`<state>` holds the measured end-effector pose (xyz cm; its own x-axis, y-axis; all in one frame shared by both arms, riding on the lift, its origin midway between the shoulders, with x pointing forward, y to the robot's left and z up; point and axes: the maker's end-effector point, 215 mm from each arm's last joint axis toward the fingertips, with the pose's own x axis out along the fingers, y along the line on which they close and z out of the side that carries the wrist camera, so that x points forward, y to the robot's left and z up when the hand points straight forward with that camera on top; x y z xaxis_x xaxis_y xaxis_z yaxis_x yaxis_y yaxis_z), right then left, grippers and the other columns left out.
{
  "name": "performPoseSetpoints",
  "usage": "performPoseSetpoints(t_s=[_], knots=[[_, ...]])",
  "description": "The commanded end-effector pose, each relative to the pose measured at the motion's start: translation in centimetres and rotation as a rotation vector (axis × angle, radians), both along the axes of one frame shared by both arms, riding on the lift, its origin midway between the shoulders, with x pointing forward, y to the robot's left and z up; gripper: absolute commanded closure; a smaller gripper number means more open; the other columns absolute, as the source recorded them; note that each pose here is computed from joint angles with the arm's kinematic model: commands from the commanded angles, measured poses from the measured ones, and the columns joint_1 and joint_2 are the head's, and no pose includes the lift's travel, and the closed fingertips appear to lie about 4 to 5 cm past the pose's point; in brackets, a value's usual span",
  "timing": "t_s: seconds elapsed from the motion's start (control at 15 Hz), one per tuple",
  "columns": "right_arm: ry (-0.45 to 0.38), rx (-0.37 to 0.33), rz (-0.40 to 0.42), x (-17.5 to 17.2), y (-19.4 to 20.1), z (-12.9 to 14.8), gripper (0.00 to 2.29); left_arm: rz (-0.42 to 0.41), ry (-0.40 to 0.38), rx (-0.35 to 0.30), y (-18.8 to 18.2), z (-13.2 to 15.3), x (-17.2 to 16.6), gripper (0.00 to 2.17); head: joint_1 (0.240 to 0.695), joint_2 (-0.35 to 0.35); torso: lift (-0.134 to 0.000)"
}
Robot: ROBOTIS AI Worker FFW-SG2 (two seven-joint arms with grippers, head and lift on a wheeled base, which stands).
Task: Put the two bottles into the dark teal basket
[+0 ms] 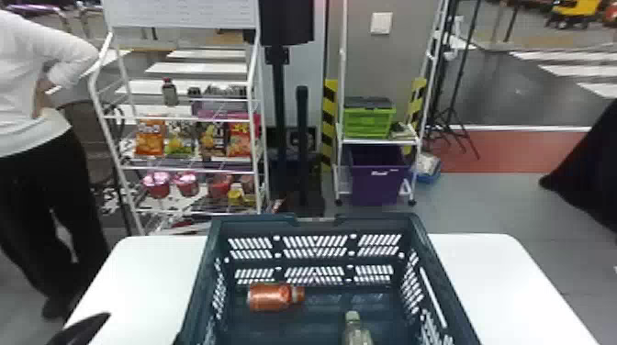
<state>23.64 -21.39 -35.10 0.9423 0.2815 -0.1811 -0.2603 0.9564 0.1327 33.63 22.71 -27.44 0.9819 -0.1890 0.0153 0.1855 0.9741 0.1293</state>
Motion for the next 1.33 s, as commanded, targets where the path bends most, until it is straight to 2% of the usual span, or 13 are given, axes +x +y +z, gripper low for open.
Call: performPoseSetpoints(t_s=[0.0,0.2,0.4,0.67,0.87,1.27], knots=[[0.027,0.008,0.010,-0.1,-1.1,-0.7,0.06,-0.010,-0.083,-0.009,-1.9,-0.8,-3.7,0.09,0.499,0.000,0.000],[0.015,-0.009,0.022,0.0,-1.9,-0.4,0.06,0.025,-0.119,-0.037,-2.4,-2.6,-7.6,0.09,0.499,0.000,0.000],[0.001,-0.008,0.024,0.4,-2.7,-0.3,0.06,0.065,-0.076,-0.082,-4.0,-5.7,-9.2,0.09,0.499,0.000,0.000],[0.001,0.001,0.058,-0.1,-2.3,-0.1,0.06,0.075,-0.034,-0.117,-5.4,-6.8,-9.2,0.09,0.499,0.000,0.000],[-0.008,-0.003,0.059,0.0,-2.5,0.3,0.06,0.083,0.045,-0.106,-5.5,-8.2,-8.5,0.09,0.499,0.000,0.000],[-0.020,0.007,0.066,0.1,-2.6,0.6,0.06,0.149,0.061,-0.139,-5.3,-8.1,-8.4,0.09,0.499,0.000,0.000]])
